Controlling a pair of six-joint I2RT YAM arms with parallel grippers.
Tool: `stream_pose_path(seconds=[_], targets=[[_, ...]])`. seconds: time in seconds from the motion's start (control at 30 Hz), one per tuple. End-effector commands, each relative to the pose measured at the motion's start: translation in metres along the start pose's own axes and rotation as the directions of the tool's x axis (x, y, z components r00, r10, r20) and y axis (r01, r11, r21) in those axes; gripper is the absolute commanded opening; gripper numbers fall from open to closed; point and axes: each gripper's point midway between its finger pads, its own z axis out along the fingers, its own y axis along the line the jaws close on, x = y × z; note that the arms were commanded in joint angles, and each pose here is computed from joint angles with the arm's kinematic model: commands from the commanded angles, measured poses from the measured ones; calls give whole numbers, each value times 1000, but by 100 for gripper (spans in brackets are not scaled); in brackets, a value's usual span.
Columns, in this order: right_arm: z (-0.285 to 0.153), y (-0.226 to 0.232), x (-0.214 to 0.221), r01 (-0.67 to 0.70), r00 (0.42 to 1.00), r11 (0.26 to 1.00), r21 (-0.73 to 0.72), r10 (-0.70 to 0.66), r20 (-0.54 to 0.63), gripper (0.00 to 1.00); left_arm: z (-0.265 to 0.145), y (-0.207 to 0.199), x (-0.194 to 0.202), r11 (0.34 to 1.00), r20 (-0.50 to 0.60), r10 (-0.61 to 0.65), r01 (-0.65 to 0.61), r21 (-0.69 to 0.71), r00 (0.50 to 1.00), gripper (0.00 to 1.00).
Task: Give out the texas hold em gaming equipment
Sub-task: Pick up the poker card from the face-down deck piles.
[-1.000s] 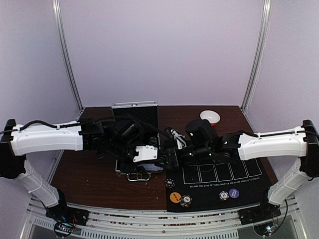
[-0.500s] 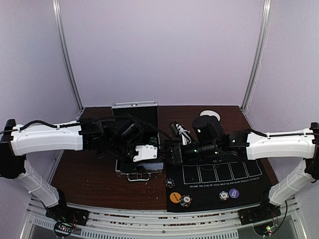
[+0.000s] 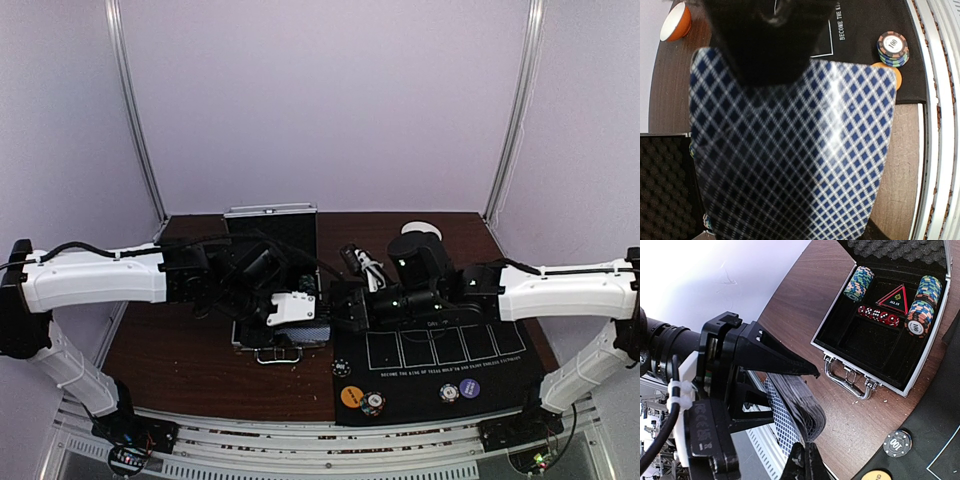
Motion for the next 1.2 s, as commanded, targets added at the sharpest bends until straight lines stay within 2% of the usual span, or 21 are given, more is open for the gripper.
stream_pose_path(seconds=[0.0, 0.23, 0.77, 1.0, 1.17], targets=[[-12, 2, 4, 31, 999, 999, 4, -31, -7, 0, 0, 6, 0, 1000, 15, -19, 20, -19, 1000, 53], [-23, 4, 8, 63, 998, 998, 0, -63, -31, 0, -1, 6, 2, 999, 16, -24, 25, -20, 1000, 53], [-58, -14, -8, 46, 999, 996, 71, -47, 11, 0, -1, 9, 4, 999, 18, -40, 41, -24, 999, 53], [-104, -49, -30, -8, 998, 976, 216, -5, 58, 0, -1, 9, 5, 999, 19, -48, 48, -21, 999, 53], [-126, -80, -22, -77, 997, 951, 301, 66, 46, 0, 2, 9, 5, 998, 19, -58, 58, -20, 998, 53]])
